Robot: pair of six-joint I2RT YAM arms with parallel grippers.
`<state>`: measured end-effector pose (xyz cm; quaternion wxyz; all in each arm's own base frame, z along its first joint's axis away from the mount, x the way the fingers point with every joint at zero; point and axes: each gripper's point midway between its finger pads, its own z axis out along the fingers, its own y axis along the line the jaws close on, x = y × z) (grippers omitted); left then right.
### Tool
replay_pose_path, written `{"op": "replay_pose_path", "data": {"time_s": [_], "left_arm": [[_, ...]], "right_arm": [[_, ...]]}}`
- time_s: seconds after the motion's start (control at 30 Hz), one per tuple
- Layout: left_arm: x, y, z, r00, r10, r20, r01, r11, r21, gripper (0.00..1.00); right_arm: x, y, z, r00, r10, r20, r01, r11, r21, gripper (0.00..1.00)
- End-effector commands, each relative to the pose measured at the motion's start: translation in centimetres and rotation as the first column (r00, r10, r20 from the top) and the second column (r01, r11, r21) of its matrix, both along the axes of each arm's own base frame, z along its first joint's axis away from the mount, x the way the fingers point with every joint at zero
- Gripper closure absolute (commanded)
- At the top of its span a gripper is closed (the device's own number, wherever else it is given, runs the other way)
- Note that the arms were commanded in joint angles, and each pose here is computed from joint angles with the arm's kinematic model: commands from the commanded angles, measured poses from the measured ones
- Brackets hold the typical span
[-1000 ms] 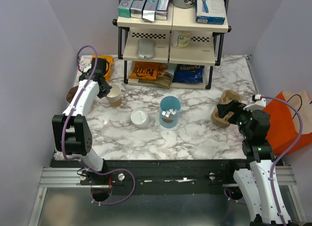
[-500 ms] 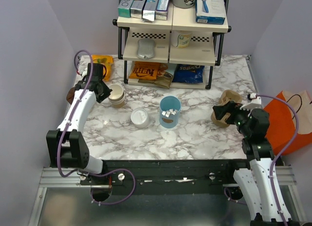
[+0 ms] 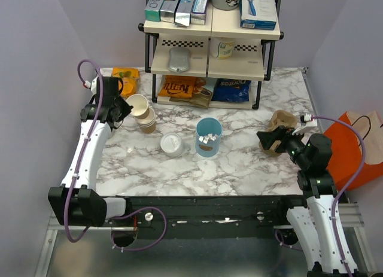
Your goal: Pack the takeout coffee
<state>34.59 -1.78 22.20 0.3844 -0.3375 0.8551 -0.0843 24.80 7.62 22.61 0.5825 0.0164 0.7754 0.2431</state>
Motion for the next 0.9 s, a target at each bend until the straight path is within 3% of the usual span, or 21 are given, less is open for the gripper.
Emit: {"op": "replay_pose_path", "data": {"time_s": [0.0, 0.13, 0.3, 0.43, 0.53, 0.6, 0.63, 0.73, 0.87], "left_arm": [[-0.1, 1.0, 2.8, 0.999, 0.034, 0.039, -0.035, 0.999, 0.031, 1.00], [-1.1, 0.7, 5.9, 0.995, 0.005, 0.104, -0.008, 0.999, 0.031, 1.00], [-4.7, -2.3, 6.9, 0.969, -0.199, 0.144, 0.202, 0.979, -0.008, 1.00], [-8.6, -5.4, 3.7, 0.901, -0.420, 0.105, 0.425, 0.905, -0.028, 1.00], [-11.8, -6.9, 0.1, 0.858, -0.514, -0.011, 0.514, 0.858, -0.018, 1.00], [-13.0, -7.4, -1.8, 0.857, -0.511, -0.068, 0.511, 0.859, -0.011, 1.00], [-14.1, -8.6, -3.5, 0.826, -0.555, -0.101, 0.555, 0.831, -0.032, 1.00], [-15.1, -11.4, -4.8, 0.783, -0.619, -0.059, 0.611, 0.784, -0.110, 1.00], [-16.1, -14.2, -5.6, 0.725, -0.687, -0.042, 0.680, 0.724, -0.118, 1.00]], "right_arm": [[0.0, 0.2, 1.0, 0.999, 0.020, 0.031, -0.019, 1.000, -0.010, 0.04], [-0.1, 0.4, 1.3, 0.999, 0.029, 0.038, -0.028, 1.000, -0.008, 0.02], [-0.3, 0.6, 1.6, 0.998, 0.043, 0.044, -0.043, 0.999, -0.004, 0.02], [-0.2, 0.6, 1.6, 0.998, 0.042, 0.040, -0.042, 0.999, -0.003, 0.01], [0.0, 0.4, 1.3, 0.999, 0.029, 0.028, -0.029, 1.000, -0.001, 0.01], [0.0, 0.5, 1.2, 0.999, 0.032, 0.022, -0.032, 0.999, 0.005, 0.00], [0.0, 0.7, 1.3, 0.999, 0.045, 0.027, -0.045, 0.999, 0.010, 0.00], [0.0, 0.8, 1.1, 0.999, 0.047, 0.024, -0.048, 0.999, 0.015, 0.00], [0.2, 0.8, 0.7, 0.999, 0.046, 0.007, -0.046, 0.999, 0.020, 0.00]]}}
